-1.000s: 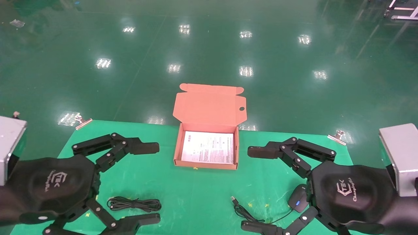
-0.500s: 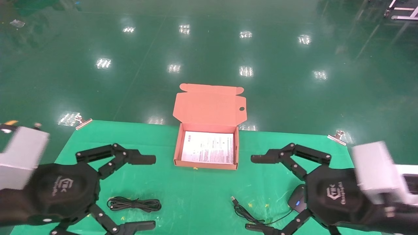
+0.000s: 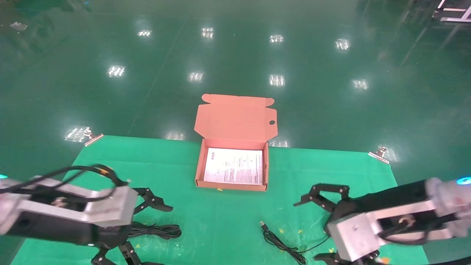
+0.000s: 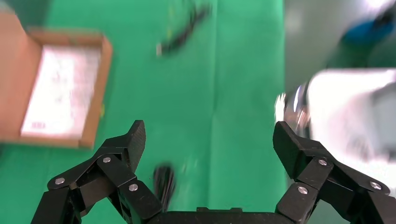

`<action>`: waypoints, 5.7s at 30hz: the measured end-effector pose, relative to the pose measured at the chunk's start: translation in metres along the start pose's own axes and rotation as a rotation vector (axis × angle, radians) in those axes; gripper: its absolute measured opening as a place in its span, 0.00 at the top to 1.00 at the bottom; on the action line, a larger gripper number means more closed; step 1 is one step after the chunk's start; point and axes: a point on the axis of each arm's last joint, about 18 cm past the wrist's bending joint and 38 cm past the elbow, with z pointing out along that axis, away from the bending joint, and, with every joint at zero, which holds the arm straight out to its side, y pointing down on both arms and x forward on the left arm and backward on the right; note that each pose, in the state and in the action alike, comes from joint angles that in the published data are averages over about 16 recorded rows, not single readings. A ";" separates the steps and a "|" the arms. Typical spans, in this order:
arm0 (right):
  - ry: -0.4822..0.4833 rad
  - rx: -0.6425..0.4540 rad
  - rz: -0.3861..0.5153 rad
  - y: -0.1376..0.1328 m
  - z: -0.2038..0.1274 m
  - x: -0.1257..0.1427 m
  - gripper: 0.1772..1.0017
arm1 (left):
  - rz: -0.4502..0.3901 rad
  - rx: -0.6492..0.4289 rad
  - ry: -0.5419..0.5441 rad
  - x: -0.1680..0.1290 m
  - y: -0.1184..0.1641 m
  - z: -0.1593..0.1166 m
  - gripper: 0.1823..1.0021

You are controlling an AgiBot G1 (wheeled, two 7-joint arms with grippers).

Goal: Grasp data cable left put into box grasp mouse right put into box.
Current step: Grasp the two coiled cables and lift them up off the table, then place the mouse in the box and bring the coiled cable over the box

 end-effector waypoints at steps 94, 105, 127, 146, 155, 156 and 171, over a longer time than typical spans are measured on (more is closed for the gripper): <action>-0.040 -0.254 0.512 0.084 0.189 -0.029 0.81 | -0.223 -0.419 -0.195 -0.067 0.147 0.120 0.80; 0.135 -0.239 0.530 0.092 0.129 0.021 0.93 | -0.118 -0.389 -0.243 -0.086 0.131 0.092 0.90; 0.687 -0.018 0.256 -0.016 0.003 0.237 0.94 | 0.261 -0.245 -0.744 -0.189 -0.010 -0.004 0.91; 0.728 0.073 0.173 -0.067 0.014 0.294 0.94 | 0.305 -0.250 -0.873 -0.213 -0.038 -0.027 0.91; 0.705 0.060 0.183 -0.064 0.033 0.288 0.94 | 0.268 -0.339 -0.864 -0.207 -0.008 -0.038 0.92; 0.701 0.058 0.185 -0.063 0.036 0.287 0.94 | 0.262 -0.350 -0.863 -0.206 -0.005 -0.040 0.92; 0.580 0.073 0.238 -0.059 0.105 0.249 0.94 | 0.177 -0.478 -0.854 -0.186 0.029 -0.059 0.92</action>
